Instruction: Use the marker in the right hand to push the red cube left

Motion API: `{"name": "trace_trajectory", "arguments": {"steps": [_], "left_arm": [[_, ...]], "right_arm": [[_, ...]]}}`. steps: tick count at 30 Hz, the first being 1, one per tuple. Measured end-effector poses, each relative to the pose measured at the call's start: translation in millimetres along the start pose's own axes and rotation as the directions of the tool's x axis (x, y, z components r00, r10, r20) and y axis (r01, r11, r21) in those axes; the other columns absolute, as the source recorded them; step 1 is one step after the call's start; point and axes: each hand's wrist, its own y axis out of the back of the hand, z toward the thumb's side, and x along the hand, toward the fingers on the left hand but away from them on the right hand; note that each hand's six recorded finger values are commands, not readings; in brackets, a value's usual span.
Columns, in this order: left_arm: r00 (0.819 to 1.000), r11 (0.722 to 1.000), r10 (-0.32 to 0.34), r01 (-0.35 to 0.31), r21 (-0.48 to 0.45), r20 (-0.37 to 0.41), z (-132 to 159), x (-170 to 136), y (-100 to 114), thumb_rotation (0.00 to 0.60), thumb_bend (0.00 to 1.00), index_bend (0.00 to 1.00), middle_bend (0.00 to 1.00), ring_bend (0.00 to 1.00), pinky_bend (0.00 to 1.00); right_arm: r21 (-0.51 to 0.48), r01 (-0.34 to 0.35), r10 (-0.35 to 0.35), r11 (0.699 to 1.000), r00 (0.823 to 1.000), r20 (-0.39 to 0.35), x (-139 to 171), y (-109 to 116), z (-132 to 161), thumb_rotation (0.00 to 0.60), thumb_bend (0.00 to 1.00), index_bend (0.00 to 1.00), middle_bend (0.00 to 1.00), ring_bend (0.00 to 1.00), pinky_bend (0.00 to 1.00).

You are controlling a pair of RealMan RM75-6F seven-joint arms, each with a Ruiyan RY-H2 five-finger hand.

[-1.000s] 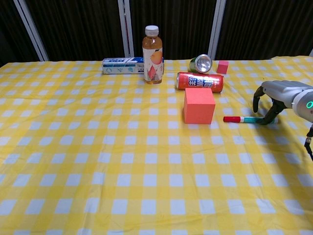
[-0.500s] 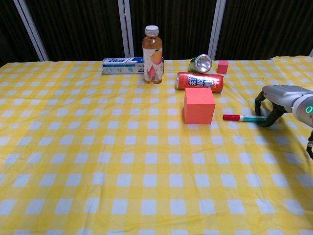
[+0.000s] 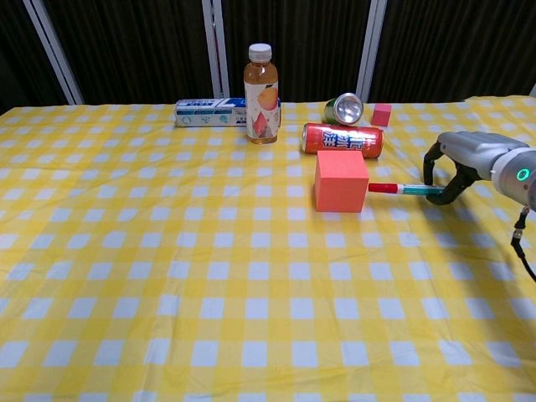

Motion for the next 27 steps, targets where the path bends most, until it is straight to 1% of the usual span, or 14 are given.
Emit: {"name": "trace_trajectory", "arguments": {"steps": [5,10,17,27], "left_arm": [[1.0,1.0,-0.001,0.001,-0.003,-0.001,-0.2,0.2,0.2,0.6,0.0,0.0,0.0,0.0,0.0],[1.0,1.0,-0.004,0.004,-0.007,-0.001,0.0,0.2,0.1,0.6,0.0,0.0,0.0,0.0,0.0],[1.0,1.0,-0.008,0.008,-0.013,0.0,0.0,0.2,0.2,0.6,0.0,0.0,0.0,0.0,0.0],[1.0,1.0,-0.015,0.015,-0.022,-0.001,-1.1,0.7,0.3,0.6,0.0,0.0,0.0,0.0,0.0]], "right_arm": [[-0.002,0.005,-0.005,1.0,1.0,-0.009,-1.5,5.3,6.6,0.6,0.49,0.63,0.23,0.0,0.0],[0.002,-0.004,0.004,1.0,1.0,-0.021,-1.5,2.3,15.4,0.6,0.49,0.63,0.23,0.0,0.0],[0.003,-0.009,0.009,1.0,0.998,-0.057,-2.7,-2.1,40.1,0.6,0.49,0.63,0.23,0.0,0.0],[-0.001,0.003,-0.003,1.0,0.994,-0.109,-3.3,-0.9,73.9,0.6,0.49,0.63,0.23,0.0,0.0]]}}
